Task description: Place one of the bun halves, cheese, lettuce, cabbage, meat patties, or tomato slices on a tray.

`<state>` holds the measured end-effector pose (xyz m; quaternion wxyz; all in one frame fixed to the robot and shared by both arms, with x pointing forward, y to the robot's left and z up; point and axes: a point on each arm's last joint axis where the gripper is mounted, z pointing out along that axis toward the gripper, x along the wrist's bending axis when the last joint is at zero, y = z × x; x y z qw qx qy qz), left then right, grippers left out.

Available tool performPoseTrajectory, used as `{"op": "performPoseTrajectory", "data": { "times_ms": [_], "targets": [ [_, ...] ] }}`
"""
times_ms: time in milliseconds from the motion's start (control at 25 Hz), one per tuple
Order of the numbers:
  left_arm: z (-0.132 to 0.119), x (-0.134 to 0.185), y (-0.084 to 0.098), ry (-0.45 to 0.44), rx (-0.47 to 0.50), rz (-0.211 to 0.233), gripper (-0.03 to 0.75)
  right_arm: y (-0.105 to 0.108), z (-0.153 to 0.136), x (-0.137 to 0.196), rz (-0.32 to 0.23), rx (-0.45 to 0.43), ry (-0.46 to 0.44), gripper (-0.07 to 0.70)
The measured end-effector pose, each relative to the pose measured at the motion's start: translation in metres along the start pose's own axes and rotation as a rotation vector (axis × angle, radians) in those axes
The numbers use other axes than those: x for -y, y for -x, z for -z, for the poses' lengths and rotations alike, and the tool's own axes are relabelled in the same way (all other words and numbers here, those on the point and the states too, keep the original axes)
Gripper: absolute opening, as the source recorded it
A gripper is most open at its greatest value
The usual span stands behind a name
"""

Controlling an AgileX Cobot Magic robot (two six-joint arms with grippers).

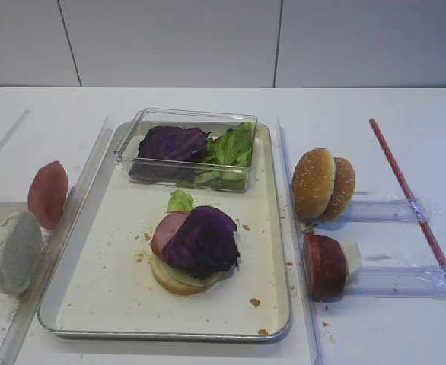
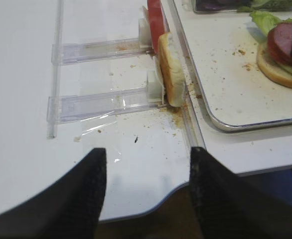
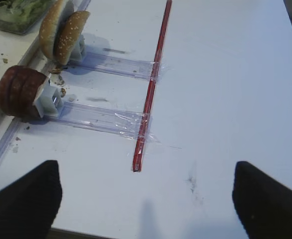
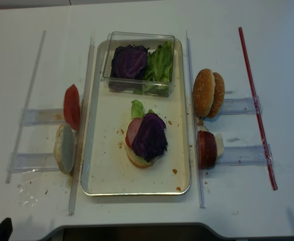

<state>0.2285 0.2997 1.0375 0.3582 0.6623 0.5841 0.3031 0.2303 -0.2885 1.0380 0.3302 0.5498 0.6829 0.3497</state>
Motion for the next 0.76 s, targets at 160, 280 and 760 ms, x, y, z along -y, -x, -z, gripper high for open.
{"op": "performPoseTrajectory", "data": {
  "times_ms": [160, 280, 760],
  "targets": [
    [0.0000, 0.0000, 0.0000, 0.000, 0.000, 0.000, 0.361, 0.0000, 0.0000, 0.0000, 0.000, 0.000, 0.000, 0.693],
    [0.0000, 0.0000, 0.0000, 0.000, 0.000, 0.000, 0.361, 0.0000, 0.0000, 0.0000, 0.000, 0.000, 0.000, 0.693],
    [0.0000, 0.0000, 0.0000, 0.000, 0.000, 0.000, 0.359, 0.0000, 0.0000, 0.0000, 0.000, 0.000, 0.000, 0.693]
  ]
}}
